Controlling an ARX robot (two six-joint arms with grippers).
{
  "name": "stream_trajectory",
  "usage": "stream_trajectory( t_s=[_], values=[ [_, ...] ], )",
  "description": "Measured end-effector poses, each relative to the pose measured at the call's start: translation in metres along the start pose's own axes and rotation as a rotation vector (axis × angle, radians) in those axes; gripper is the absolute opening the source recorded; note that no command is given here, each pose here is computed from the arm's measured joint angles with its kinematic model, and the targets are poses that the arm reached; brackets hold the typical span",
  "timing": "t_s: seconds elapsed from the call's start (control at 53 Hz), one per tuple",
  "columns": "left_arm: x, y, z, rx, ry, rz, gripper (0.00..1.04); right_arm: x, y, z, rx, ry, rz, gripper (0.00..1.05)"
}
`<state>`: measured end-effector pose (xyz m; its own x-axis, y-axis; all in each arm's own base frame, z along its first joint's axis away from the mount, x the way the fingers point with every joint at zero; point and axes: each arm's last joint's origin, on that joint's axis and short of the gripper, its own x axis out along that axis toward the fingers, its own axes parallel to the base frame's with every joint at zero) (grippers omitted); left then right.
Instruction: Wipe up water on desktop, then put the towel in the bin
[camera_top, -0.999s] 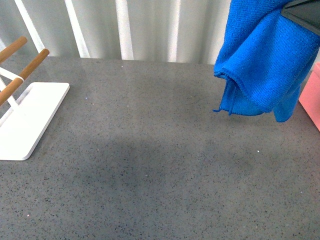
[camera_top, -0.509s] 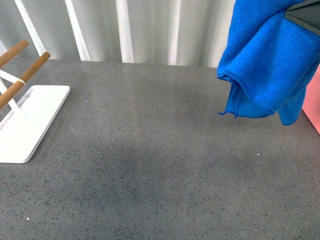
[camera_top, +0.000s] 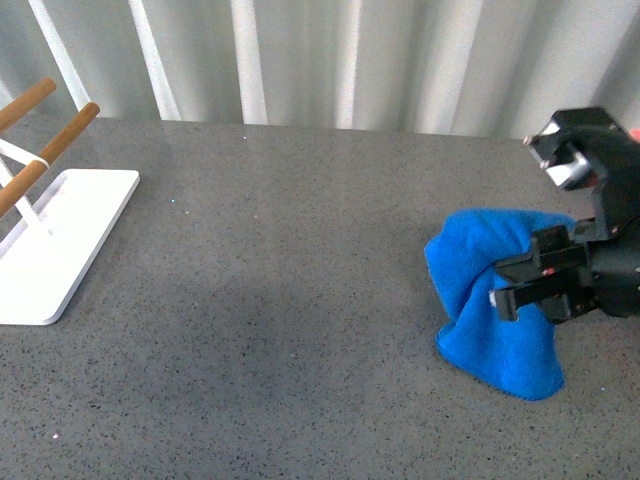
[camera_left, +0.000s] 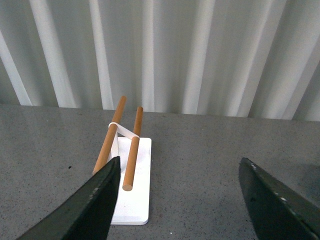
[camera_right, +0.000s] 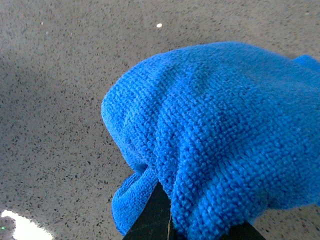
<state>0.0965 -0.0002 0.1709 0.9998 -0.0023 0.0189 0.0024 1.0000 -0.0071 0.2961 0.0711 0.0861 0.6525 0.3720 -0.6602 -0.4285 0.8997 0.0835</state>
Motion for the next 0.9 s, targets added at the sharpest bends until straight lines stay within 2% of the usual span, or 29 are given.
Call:
stream_trajectory(
  t_s=[0.189,0.377,0.641,0.905],
  values=[
    [0.0,0.0,0.0,0.002,0.0,0.0,1.0,0.038,-0.002,0.0,-0.054,0.06,-0.002,0.04],
    [0.0,0.0,0.0,0.002,0.0,0.0,0.98,0.055,0.003,-0.007,-0.135,0.148,0.013,0.04],
    [0.0,0.0,0.0,0.002,0.0,0.0,0.98,0.02,-0.004,-0.035,-0.213,0.221,0.079,0.04],
    [0.0,0.0,0.0,0.002,0.0,0.0,0.98,-0.015,-0.033,-0.05,-0.217,0.224,0.037,0.04]
  ],
)
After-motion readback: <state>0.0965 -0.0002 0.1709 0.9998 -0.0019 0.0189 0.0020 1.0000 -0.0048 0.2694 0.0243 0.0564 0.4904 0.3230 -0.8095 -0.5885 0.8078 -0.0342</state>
